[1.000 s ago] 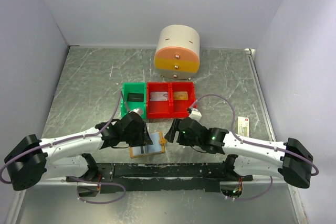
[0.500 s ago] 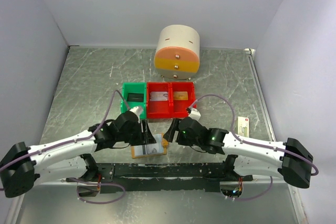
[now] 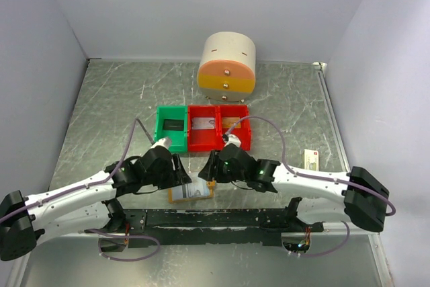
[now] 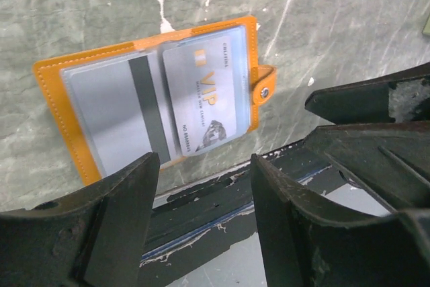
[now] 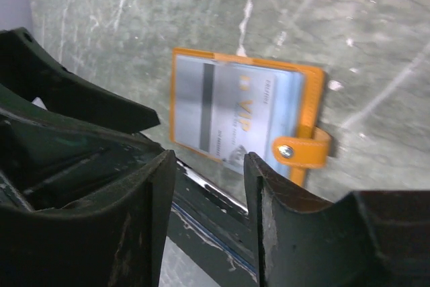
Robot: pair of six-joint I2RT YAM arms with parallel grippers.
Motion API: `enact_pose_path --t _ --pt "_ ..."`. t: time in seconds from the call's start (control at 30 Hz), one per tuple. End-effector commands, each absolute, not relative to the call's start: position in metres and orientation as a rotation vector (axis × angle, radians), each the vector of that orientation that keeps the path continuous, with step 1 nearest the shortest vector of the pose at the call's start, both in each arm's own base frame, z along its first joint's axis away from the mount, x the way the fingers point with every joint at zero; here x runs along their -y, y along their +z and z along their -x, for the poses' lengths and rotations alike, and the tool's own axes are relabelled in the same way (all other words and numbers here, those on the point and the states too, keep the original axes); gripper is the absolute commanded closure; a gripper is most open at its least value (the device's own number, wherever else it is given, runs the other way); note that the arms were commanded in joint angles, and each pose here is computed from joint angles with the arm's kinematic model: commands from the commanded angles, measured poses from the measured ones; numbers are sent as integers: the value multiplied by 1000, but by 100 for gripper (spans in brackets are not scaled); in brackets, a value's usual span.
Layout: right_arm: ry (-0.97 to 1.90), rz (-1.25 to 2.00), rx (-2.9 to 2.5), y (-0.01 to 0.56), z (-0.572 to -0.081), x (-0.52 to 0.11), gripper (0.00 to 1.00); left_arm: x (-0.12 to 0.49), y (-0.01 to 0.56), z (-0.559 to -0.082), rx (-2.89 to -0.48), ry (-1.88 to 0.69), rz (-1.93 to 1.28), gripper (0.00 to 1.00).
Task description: Take the credit cards out of the card holder
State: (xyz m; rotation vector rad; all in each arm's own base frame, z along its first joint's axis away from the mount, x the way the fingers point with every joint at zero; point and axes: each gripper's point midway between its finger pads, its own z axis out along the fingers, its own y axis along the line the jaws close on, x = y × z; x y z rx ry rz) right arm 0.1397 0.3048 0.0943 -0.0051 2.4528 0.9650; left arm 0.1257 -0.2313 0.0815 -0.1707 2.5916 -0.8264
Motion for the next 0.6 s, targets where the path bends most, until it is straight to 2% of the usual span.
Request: enact_pose_path --t 0.0,0.17,0.27,0.43,0.57 --pt "1035 117 -2446 107 -143 -335 56 220 77 -127 -2585 -774 250 31" --pt "943 162 -2526 86 -145 -344 58 214 80 -128 -2558 -777 301 21" --pt "875 156 -2573 65 -146 -342 58 213 82 -126 -2539 -808 309 19" --pt "707 62 -2688 9 -138 -314 56 217 86 -124 -2515 -873 289 20" --pt "693 -54 -2752 -25 -122 -292 55 223 86 -123 -2522 -901 253 21"
